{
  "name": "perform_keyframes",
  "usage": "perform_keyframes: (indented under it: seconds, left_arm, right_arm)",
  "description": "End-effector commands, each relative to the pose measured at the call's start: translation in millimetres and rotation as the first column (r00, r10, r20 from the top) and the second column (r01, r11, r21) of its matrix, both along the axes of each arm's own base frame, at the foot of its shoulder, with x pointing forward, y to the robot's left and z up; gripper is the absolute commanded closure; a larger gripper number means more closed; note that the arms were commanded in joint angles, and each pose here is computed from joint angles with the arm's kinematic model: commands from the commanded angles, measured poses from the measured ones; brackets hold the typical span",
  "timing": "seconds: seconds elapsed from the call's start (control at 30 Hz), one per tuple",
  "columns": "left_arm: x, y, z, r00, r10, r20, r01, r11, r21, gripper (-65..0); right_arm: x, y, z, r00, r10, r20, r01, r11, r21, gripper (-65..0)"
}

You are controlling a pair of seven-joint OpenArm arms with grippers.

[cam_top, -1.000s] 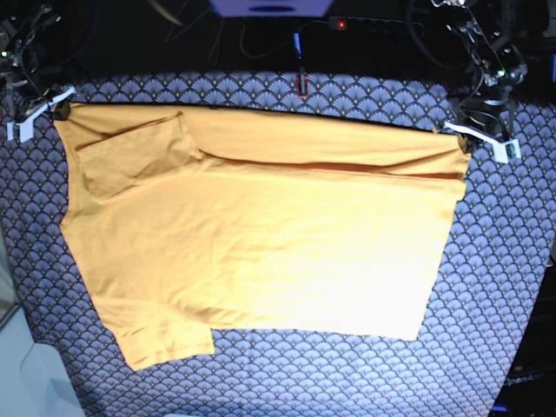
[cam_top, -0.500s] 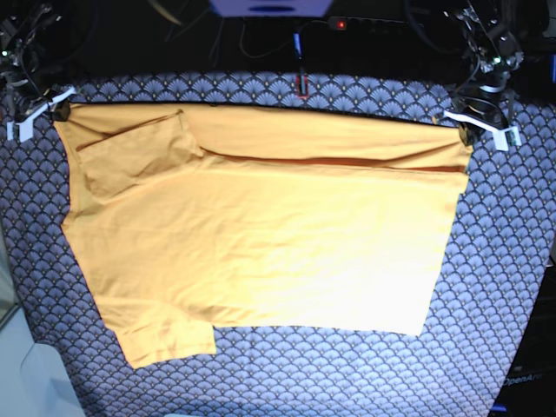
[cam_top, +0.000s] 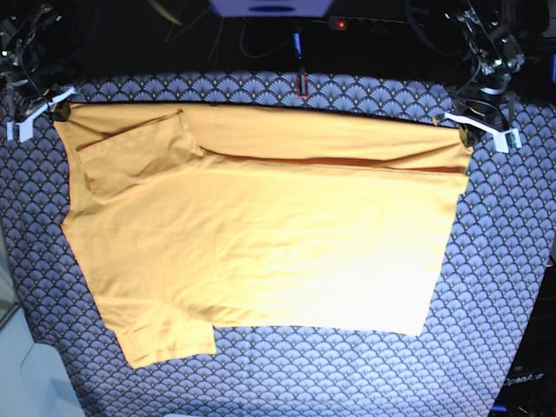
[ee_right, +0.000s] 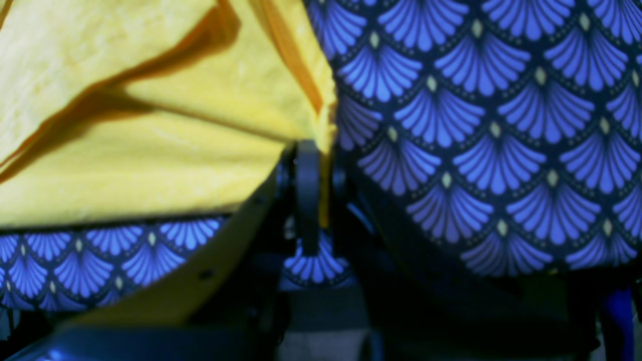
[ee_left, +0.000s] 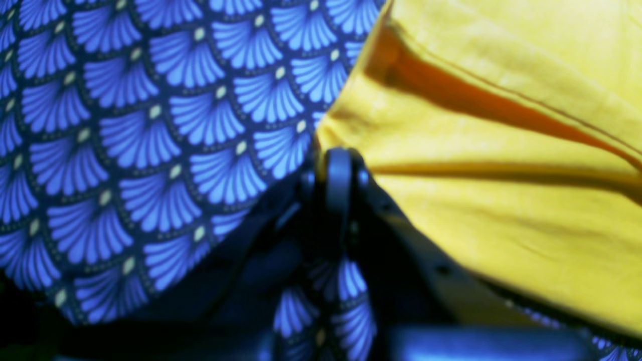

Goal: Fold the T-shirt properly

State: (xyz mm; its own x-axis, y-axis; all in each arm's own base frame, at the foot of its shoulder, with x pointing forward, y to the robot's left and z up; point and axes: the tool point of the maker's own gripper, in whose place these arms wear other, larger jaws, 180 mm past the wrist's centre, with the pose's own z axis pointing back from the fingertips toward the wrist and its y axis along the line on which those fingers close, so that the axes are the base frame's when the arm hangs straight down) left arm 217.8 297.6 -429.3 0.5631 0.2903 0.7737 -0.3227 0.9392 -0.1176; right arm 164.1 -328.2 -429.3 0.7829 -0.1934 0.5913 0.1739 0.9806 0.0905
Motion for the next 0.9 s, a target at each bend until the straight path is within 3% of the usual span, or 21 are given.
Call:
perform_keyframes:
  seconds: [0.0,0.3,0.43,0.6,0.87]
  left_arm:
    - [-3.5,11.3,1.9,1.0,0.015,-0.022,-0.015,0.999,0.037,0.0]
    - [-3.5,11.3,1.9,1.0,0.015,-0.022,-0.015,0.999,0.037,0.0]
    - [-3.4,11.3,2.1,1.0,0.016,-0.021,-0.015,0.999,0.038,-3.7]
    - [-3.1,11.5,2.5,1.0,0.016,-0.018,-0.015,0.999,0.039,-14.0]
    - [-2.8,12.4,5.4,1.0,0.019,-0.009,-0.019,0.999,0.044,-38.3]
  right_arm:
    - [-10.3,-7.9,-3.6,0.998,-0.005,-0.059,0.003,1.0,-0.03,0.0]
    - [-10.8,-7.7,-4.1,0.998,-0.005,-0.065,0.003,1.0,-0.029,0.0]
    - [-11.0,-7.6,-4.3,0.998,-0.005,-0.066,0.003,1.0,-0.029,0.0]
    - [-11.0,-7.6,-4.3,0.998,-0.005,-0.066,0.003,1.0,-0.029,-0.2]
    - [-12.1,-9.3,-3.9,0.998,-0.01,-0.067,0.008,1.0,-0.03,-20.5]
